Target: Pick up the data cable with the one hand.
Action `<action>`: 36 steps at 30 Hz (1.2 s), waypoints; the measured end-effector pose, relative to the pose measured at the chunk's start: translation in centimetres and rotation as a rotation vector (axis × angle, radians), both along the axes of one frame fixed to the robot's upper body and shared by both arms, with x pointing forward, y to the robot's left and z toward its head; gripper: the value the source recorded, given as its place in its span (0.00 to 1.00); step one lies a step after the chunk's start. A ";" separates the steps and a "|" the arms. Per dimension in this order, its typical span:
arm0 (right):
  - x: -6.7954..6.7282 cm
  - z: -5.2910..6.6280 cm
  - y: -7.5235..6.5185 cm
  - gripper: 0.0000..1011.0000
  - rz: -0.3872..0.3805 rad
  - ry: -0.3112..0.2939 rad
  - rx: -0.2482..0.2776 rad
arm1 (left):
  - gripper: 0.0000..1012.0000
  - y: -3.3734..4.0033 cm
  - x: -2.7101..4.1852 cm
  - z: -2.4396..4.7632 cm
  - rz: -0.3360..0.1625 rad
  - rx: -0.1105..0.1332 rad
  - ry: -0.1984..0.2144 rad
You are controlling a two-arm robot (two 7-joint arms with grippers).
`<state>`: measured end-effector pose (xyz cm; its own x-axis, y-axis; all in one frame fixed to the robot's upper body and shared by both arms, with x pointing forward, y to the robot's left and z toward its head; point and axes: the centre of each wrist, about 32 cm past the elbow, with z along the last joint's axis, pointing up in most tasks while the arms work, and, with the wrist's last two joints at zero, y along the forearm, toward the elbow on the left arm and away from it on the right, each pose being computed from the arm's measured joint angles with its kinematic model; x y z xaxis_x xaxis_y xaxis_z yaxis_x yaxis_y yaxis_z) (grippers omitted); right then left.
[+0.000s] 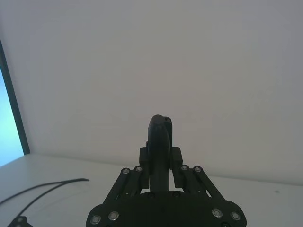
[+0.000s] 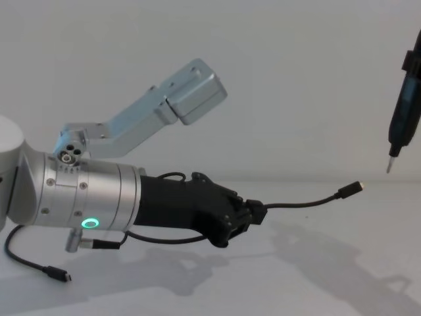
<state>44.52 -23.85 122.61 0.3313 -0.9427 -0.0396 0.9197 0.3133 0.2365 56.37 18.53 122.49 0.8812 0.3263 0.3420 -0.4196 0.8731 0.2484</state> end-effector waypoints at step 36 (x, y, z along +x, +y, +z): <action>2.1 -0.7 -0.2 0.27 0.023 0.026 0.123 | 0.05 -0.12 -0.05 0.27 -0.010 -0.018 -0.033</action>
